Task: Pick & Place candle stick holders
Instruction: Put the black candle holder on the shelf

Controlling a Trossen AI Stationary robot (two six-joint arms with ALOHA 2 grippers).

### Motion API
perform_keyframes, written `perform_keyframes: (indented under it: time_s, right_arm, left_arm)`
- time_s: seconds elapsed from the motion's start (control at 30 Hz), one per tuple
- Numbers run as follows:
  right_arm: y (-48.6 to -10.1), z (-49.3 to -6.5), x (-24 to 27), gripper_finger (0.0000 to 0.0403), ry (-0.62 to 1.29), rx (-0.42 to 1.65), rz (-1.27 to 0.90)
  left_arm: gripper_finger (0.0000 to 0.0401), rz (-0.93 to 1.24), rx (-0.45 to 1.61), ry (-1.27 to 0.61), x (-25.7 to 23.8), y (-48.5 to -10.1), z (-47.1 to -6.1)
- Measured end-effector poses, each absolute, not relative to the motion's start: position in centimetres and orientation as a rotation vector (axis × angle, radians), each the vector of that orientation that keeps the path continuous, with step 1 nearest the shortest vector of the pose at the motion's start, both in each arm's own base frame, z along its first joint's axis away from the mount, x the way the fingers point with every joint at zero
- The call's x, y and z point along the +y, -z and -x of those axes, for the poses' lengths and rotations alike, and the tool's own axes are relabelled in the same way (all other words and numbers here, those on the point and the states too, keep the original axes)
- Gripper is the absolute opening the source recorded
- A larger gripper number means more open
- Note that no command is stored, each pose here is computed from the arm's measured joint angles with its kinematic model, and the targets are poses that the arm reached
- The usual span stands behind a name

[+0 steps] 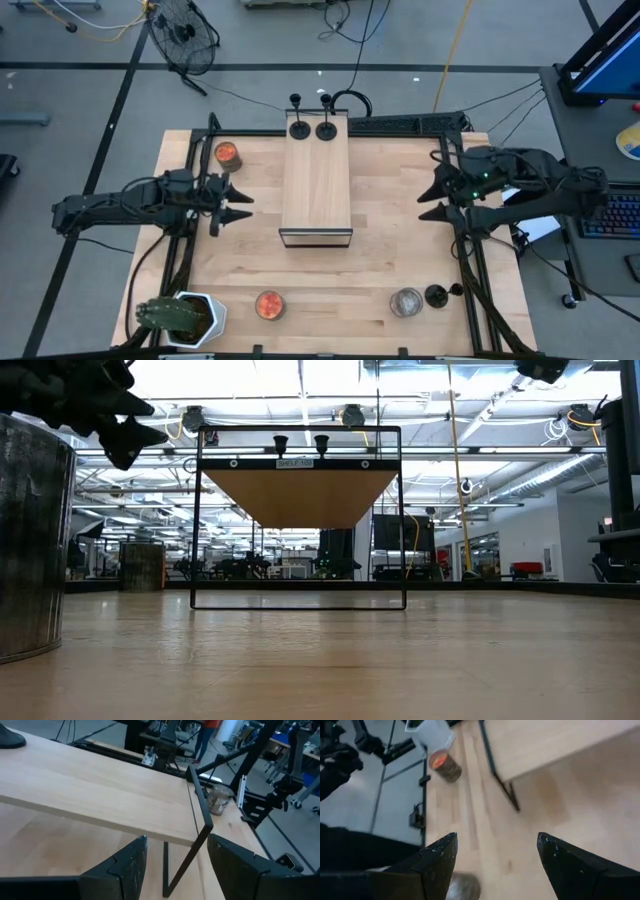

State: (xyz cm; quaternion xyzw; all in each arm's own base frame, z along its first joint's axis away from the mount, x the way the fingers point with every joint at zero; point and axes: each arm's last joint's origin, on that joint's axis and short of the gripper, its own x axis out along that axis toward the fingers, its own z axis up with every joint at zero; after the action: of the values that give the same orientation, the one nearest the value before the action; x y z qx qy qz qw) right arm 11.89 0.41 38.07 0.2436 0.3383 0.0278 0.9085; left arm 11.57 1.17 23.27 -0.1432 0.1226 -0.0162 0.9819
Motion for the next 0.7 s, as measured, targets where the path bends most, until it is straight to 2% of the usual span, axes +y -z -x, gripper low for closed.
perform_keyframes:
  time_s: [0.23,0.43,0.57,0.7]
  right_arm:
    - [-37.5,-11.1,2.2,0.0267,-0.117,0.837,-0.594]
    - [-37.0,-10.7,3.7,0.0267,-0.147,0.96,-0.677]
    - [-36.4,-10.4,4.7,0.0267,-0.113,1.087,-0.736]
    - [-35.5,-9.7,5.3,0.0267,0.021,1.209,-0.734]
  left_arm:
    - [0.0214,0.359,0.287,0.015,1.2,-21.8,-11.7]
    - [0.0214,0.334,0.285,0.018,1.2,-21.7,-11.7]
    - [0.0214,0.321,0.277,0.025,1.2,-21.8,-11.7]
    - [0.0214,0.3,0.261,0.041,1.2,-22.0,-11.7]
